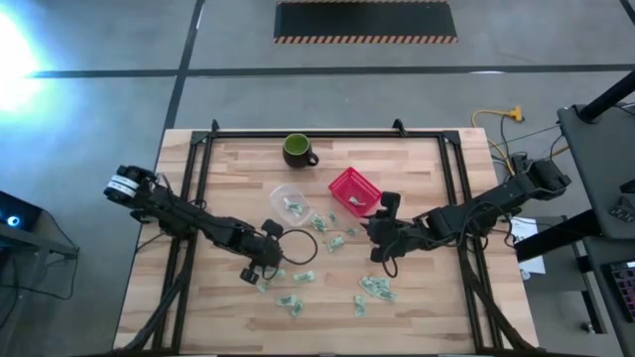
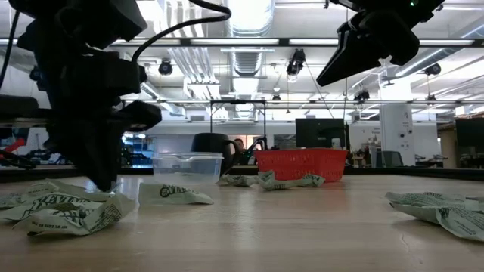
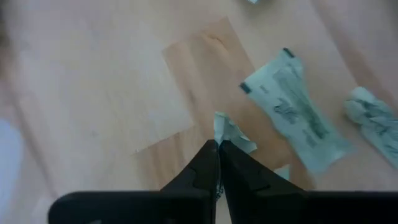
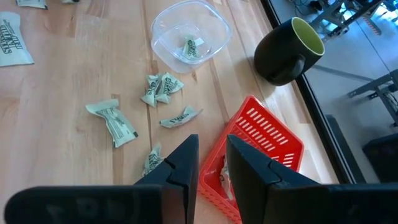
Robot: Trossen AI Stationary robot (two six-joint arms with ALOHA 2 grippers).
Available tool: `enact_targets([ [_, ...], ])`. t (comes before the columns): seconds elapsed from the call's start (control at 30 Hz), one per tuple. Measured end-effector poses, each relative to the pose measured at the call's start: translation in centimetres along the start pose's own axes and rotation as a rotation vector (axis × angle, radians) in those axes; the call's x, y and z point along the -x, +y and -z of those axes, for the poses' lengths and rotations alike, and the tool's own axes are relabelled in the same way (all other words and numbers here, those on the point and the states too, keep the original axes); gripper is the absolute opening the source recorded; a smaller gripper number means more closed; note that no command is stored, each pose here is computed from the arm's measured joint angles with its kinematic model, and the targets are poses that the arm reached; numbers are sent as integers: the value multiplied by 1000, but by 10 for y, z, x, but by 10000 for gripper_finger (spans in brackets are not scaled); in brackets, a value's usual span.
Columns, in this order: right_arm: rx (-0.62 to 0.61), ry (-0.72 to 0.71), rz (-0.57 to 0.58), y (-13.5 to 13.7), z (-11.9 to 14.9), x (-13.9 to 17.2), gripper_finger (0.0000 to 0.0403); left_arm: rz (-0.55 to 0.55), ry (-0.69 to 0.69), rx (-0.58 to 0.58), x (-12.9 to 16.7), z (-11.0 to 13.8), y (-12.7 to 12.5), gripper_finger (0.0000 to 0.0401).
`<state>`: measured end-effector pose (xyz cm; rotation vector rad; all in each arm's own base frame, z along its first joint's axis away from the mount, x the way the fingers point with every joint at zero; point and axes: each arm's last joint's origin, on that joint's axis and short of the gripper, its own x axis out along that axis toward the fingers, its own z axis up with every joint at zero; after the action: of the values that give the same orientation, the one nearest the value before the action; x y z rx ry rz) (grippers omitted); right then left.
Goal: Pick and place items into bin
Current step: Put the stevia packet into the transparent bin
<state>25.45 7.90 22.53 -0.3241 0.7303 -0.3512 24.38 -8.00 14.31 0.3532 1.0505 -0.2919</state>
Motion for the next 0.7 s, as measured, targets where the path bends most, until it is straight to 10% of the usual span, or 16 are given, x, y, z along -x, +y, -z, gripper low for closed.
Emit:
enact_targets([
  [0.7, -12, -9, 1, 0, -1, 0, 72, -569, -112, -145, 47, -23, 34, 0],
])
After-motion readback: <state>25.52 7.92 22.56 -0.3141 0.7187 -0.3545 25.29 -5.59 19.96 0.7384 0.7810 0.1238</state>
